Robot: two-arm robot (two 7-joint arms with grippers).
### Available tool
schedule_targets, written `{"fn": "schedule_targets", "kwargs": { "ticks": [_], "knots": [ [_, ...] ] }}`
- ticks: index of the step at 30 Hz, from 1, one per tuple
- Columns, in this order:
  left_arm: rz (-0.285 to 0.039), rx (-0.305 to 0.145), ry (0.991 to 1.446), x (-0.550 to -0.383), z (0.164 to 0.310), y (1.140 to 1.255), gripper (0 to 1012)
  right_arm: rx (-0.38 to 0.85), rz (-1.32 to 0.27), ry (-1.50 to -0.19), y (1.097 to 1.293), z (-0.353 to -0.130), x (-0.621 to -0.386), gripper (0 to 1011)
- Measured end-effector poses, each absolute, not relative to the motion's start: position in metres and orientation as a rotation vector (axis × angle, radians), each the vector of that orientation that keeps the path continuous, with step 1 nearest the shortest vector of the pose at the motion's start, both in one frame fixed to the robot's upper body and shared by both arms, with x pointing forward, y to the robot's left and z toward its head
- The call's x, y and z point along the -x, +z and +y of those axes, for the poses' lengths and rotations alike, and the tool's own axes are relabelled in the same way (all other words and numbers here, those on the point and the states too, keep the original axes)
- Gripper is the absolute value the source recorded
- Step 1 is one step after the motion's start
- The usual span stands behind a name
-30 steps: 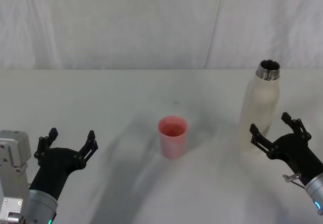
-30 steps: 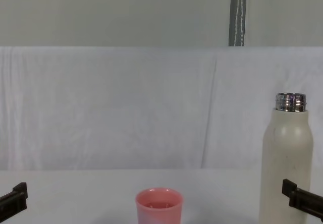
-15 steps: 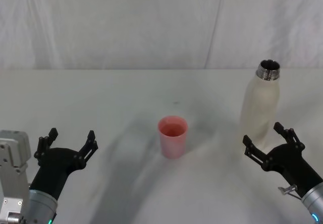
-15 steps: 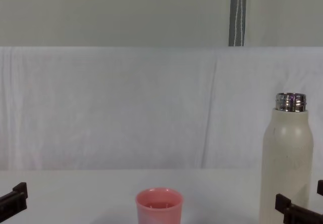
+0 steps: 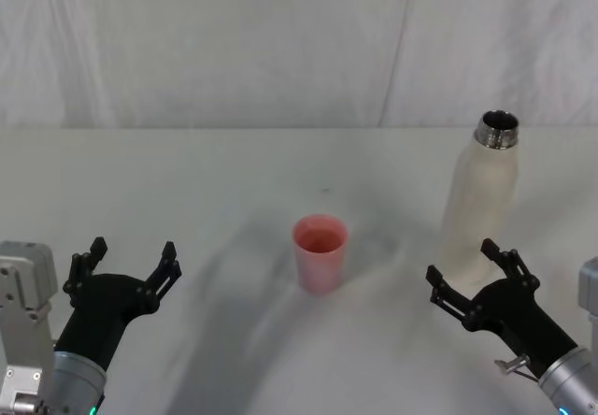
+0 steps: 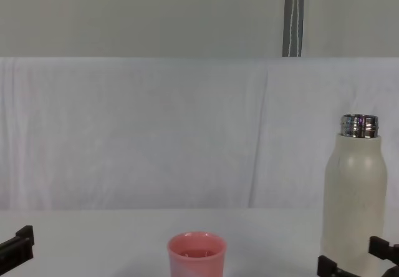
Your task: Grasp the thermos with one hand and pour water into the cup lid.
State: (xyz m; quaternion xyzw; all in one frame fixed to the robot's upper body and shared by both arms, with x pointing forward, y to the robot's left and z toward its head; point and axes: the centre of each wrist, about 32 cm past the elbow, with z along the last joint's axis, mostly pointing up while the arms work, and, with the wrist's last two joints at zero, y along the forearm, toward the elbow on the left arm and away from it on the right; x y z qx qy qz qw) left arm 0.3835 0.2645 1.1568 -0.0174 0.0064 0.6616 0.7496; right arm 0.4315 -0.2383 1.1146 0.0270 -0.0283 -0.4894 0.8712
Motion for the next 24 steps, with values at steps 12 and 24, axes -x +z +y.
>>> {"fn": "schedule_targets", "kwargs": {
  "ticks": [12,24],
  "knots": [
    [0.014,0.038,1.446,-0.3835,0.2645,1.1568,1001,-0.051,-0.048,-1.006,1.1114,-0.2345,-0.4326,1001],
    [0.014,0.038,1.446,-0.3835,0.2645,1.1568,1001,-0.051,-0.049,-1.009,1.1116,-0.2348,-0.4325,1001]
  ]
}}
